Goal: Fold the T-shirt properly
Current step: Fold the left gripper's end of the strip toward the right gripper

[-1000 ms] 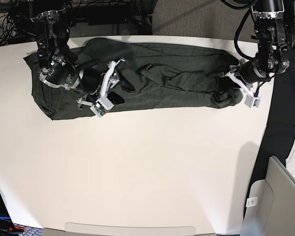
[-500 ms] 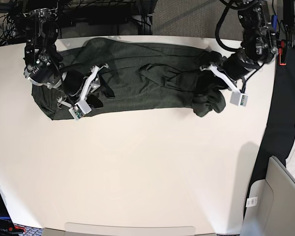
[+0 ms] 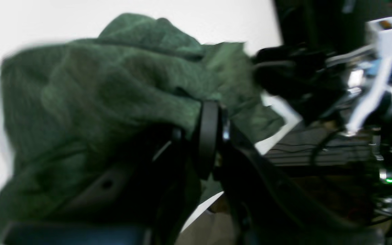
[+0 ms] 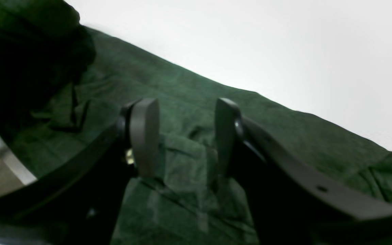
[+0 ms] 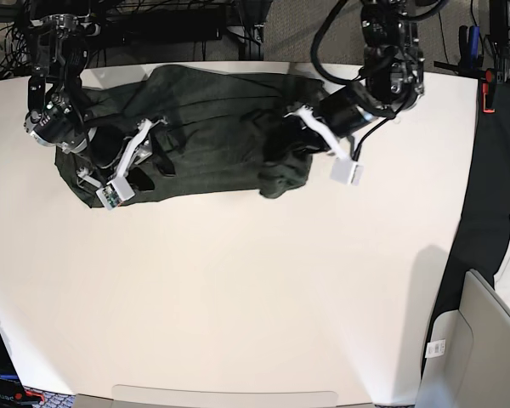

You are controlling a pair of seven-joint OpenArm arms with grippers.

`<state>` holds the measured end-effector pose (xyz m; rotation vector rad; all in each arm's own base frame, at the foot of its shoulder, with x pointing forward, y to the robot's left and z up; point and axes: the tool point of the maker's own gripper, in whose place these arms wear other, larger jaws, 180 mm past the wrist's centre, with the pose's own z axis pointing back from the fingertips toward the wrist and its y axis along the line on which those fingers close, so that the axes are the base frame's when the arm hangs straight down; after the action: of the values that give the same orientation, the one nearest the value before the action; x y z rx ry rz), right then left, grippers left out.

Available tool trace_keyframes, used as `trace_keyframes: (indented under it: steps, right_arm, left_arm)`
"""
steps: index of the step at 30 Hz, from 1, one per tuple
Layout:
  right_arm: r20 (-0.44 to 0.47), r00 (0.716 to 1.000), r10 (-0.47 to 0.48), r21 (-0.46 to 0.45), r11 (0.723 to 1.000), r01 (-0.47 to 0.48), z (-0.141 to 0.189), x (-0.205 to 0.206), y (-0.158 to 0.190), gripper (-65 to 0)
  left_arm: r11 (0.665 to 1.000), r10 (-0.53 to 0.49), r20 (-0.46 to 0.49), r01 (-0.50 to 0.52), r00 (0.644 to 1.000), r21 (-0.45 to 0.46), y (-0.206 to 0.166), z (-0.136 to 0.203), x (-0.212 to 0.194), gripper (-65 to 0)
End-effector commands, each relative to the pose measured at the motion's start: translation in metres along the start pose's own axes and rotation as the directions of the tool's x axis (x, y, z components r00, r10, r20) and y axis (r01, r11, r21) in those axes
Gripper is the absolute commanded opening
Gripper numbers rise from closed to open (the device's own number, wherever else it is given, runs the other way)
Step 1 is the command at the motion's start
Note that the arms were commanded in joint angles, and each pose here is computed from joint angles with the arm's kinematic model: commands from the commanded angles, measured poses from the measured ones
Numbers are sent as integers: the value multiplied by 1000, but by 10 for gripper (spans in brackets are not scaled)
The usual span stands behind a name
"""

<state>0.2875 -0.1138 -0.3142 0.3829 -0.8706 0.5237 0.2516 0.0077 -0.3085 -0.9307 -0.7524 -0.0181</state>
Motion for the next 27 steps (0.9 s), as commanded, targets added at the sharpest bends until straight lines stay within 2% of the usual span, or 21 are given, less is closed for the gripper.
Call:
trace_keyframes:
  steps: [1,6,10,21,27]
  right_arm:
    - [49,998,35,4,999,-35,5,15,-2,-403]
    - [57,993,102,30,994,-104,9,16,0,-403]
    - [61,993,101,20,995,-102,11,17,-3,-403]
    - [66,994,92,5,996,-92,13,17,-8,-403]
    - [67,994,90,5,996,-91,13,17,-7,-403]
  left_arm:
    - [999,-11,27,12,1000,-37,-11,-1,7,-622]
    - [997,3,40,0,999,-73,-20,-14,14,-622]
    - [996,30,17,-29,999,-80,-14,-26,11,-622]
    - [974,-40,-103,16,994,-225,-65,-55,-19,-621]
    - [969,-61,-148,23,987,-245,-69,-66,-28,-596]
